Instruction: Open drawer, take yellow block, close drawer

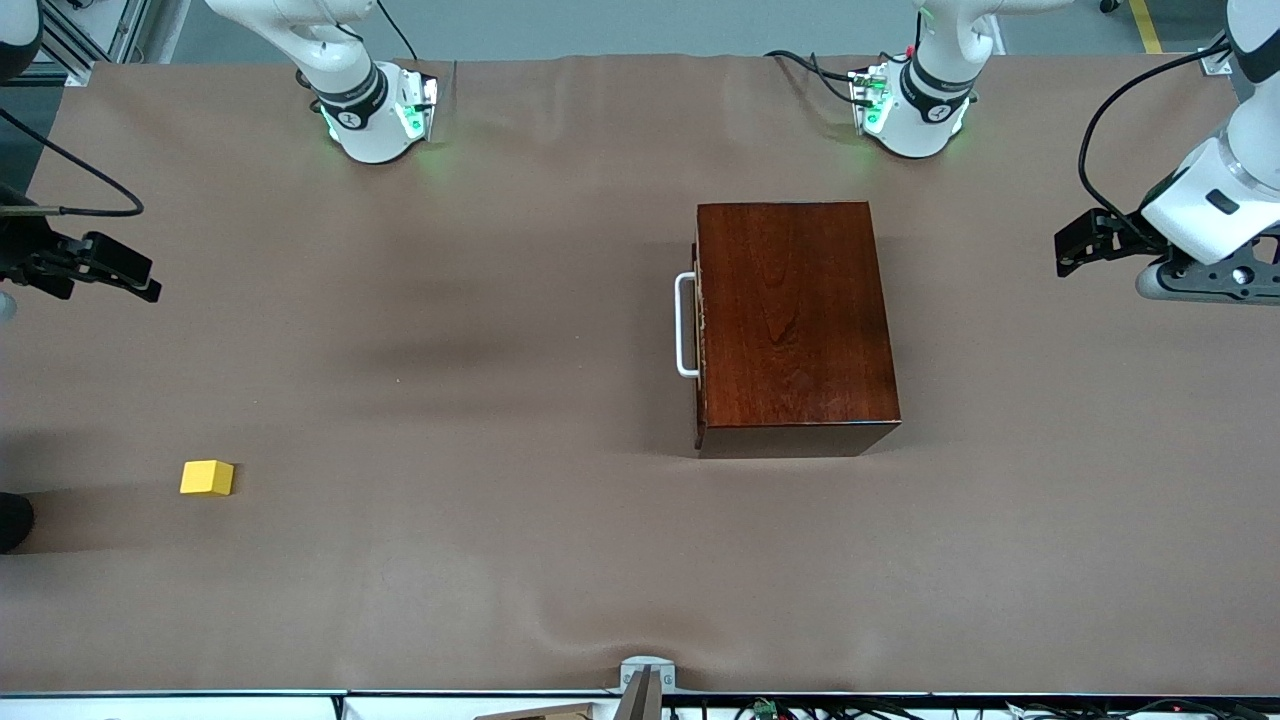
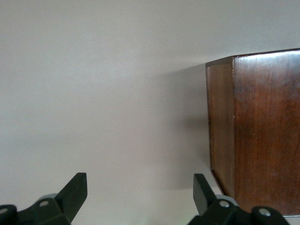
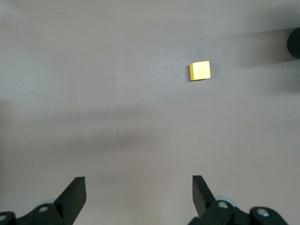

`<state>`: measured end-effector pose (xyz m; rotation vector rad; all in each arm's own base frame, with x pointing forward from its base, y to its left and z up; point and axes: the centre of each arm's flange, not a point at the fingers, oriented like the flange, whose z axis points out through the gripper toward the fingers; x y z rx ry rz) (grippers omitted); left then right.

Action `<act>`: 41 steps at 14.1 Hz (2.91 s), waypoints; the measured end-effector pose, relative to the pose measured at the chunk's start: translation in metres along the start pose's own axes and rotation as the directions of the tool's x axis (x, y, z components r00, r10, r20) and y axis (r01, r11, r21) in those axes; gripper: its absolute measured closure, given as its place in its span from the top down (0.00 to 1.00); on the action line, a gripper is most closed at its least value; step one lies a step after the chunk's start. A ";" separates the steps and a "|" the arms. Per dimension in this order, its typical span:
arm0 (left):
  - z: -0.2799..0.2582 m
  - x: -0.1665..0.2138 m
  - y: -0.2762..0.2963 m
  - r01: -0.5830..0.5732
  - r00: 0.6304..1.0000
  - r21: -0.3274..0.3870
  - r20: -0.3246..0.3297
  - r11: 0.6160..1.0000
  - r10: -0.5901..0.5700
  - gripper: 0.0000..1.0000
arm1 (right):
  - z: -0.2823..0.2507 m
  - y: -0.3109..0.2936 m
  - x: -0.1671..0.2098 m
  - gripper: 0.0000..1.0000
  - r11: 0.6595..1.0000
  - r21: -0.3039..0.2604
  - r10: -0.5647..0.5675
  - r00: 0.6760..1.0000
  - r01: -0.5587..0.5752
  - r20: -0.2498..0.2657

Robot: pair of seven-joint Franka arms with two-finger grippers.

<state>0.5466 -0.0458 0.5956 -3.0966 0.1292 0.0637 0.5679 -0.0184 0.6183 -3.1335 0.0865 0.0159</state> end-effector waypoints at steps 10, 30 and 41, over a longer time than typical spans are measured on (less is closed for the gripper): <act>-0.002 0.000 -0.006 0.065 0.998 -0.022 -0.001 0.998 -0.065 1.00 | 0.000 0.000 0.000 1.00 1.000 0.000 -0.001 1.000 0.001 0.000; -0.002 -0.001 -0.002 0.076 0.997 -0.022 0.005 0.997 -0.076 1.00 | -0.001 0.000 0.001 1.00 1.000 0.000 -0.003 1.000 0.003 -0.009; -0.002 -0.001 -0.002 0.075 0.997 -0.022 0.005 0.997 -0.075 1.00 | -0.001 0.000 0.001 1.00 1.000 0.000 -0.003 1.000 0.003 -0.013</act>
